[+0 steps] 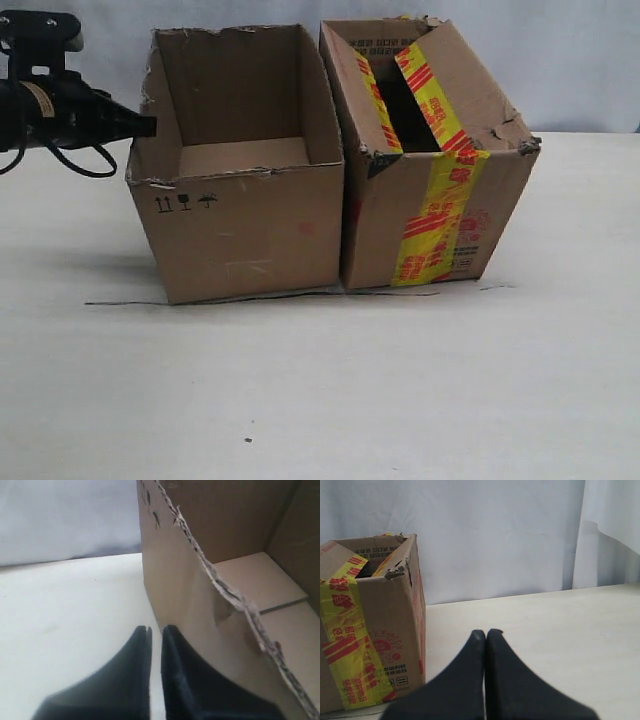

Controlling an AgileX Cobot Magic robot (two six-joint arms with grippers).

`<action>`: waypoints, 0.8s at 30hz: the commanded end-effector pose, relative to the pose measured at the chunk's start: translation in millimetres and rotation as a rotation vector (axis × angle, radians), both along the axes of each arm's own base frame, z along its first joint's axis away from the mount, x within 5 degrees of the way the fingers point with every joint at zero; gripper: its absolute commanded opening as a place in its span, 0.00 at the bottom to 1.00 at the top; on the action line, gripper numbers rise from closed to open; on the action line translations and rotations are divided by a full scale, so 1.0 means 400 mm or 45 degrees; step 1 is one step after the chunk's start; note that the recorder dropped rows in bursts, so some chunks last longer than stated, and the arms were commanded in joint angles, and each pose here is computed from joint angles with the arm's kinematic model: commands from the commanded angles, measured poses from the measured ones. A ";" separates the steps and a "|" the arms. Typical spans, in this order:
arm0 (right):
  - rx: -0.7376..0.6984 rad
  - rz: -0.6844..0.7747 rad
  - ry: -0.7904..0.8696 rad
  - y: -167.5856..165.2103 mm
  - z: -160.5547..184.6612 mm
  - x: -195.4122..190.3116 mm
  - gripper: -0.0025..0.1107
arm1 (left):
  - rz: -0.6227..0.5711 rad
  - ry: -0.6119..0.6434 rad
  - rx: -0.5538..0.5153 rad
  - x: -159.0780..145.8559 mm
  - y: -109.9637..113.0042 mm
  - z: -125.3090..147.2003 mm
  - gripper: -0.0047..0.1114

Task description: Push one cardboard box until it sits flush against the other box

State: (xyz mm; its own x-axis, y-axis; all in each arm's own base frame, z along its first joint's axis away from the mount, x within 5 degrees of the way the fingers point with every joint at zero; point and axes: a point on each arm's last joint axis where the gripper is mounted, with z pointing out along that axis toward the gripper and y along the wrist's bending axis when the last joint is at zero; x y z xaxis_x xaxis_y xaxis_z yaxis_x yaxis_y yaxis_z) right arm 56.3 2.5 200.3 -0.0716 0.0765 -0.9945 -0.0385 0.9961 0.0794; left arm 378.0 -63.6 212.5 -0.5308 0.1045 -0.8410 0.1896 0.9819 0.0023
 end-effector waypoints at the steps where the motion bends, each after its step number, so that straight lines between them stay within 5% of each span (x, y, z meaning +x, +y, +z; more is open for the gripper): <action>1: 0.006 -0.010 -0.011 -0.001 -0.001 0.000 0.02 | -0.004 -0.053 0.006 -0.008 0.001 0.046 0.04; 6: 0.006 -0.010 -0.011 -0.001 -0.001 0.000 0.02 | -0.038 -0.258 0.036 -0.112 0.015 0.199 0.04; 11: 0.006 -0.010 -0.011 -0.001 -0.001 0.000 0.02 | -0.083 -0.493 -0.018 -0.337 0.039 0.273 0.04; 18: 0.006 -0.010 -0.011 -0.001 -0.001 0.000 0.02 | -0.070 -0.692 -0.189 -0.621 0.084 0.188 0.04; 24: 0.006 -0.010 -0.011 -0.001 -0.001 0.000 0.02 | -0.057 -0.823 -0.194 -0.753 0.111 0.088 0.04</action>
